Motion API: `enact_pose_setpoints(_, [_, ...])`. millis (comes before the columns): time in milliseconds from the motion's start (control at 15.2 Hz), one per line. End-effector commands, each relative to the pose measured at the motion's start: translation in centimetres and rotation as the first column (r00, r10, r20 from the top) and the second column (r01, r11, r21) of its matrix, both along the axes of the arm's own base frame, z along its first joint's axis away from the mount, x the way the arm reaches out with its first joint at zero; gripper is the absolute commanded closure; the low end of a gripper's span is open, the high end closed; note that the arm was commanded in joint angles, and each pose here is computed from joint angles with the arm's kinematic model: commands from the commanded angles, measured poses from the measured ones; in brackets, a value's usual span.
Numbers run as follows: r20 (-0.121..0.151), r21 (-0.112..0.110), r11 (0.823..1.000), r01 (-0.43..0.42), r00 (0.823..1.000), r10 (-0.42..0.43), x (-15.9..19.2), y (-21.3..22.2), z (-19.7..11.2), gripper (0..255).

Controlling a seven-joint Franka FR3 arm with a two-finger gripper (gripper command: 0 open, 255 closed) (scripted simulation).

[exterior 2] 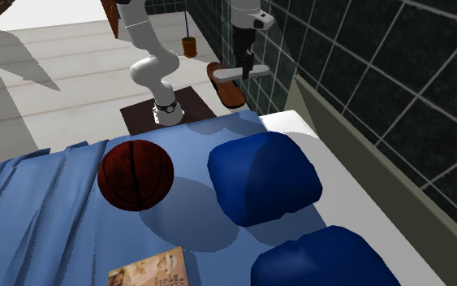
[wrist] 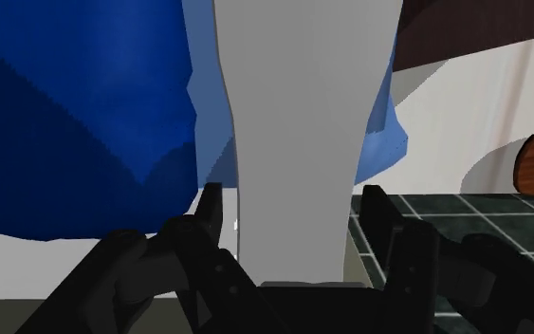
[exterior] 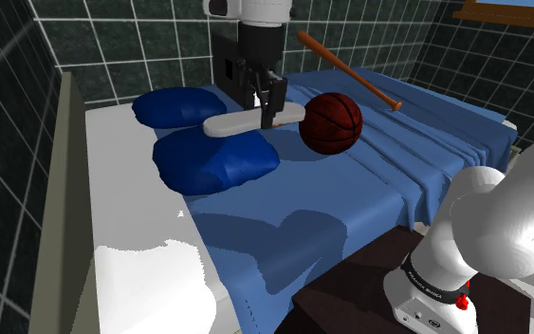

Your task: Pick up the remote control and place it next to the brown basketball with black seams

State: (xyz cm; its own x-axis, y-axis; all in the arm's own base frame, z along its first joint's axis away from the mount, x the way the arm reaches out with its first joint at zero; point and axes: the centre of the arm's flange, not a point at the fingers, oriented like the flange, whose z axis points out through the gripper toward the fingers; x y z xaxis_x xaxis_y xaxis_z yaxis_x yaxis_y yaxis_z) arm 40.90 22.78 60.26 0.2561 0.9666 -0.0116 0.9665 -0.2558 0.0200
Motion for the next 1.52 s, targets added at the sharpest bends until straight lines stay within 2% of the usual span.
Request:
enact_pose_setpoints(0, [0.0, 0.001, 1.0, -0.001, 1.0, 0.001, -1.0, -2.5, 0.0, 255])
enact_pose_setpoints(1452, [0.0, 0.001, 1.0, -0.001, 1.0, 0.001, -12.4, -29.2, 0.1, 255])
